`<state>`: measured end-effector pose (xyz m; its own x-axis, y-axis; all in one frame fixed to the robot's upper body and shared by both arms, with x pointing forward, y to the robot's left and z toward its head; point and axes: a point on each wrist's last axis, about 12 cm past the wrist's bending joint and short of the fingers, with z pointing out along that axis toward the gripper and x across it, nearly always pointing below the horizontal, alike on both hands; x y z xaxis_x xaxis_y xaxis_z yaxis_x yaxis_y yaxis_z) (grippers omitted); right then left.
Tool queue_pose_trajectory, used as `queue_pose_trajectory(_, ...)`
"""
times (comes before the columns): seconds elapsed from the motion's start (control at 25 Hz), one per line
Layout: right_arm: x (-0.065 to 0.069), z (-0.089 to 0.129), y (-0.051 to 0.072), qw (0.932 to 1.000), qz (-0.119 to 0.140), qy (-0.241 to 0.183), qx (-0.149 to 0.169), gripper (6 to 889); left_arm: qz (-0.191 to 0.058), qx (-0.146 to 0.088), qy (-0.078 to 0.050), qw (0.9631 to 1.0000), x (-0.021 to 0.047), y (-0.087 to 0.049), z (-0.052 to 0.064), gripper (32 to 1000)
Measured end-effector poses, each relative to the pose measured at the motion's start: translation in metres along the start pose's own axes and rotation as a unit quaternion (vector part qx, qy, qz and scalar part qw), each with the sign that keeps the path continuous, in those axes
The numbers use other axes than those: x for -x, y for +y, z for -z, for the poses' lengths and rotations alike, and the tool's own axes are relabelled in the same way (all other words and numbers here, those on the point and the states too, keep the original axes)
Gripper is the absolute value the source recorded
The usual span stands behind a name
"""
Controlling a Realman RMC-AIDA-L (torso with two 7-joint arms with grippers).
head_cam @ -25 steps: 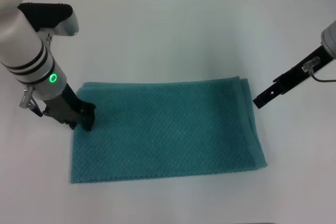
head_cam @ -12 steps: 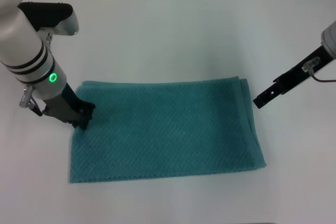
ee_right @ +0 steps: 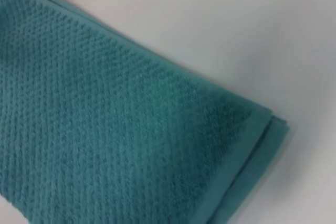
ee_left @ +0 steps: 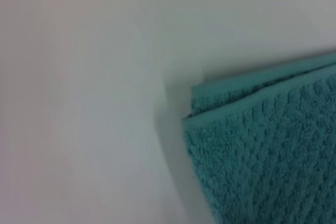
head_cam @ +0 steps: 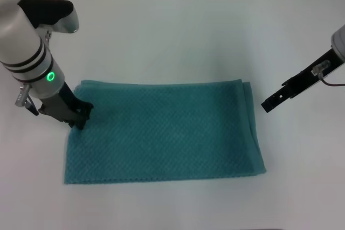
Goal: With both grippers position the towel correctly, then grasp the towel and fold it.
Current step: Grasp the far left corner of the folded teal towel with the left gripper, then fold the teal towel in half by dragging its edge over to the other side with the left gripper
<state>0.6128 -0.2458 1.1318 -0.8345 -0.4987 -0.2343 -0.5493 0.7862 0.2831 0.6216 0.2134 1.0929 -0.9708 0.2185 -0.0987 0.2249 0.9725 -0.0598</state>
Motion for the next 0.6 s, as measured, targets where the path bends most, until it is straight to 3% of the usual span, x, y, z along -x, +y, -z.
queue_pose_trajectory(0.4,-0.001,-0.001,-0.001,1.0000,-0.002,0.001,0.000,854,-0.005,0.018,-0.008,0.9998,0.0032,0.010,0.009,87)
queue_pose_trajectory(0.6,-0.002,-0.001,-0.001,1.0000,-0.002,0.001,0.000,854,0.004,0.028,-0.011,0.9996,0.0013,0.023,0.012,85)
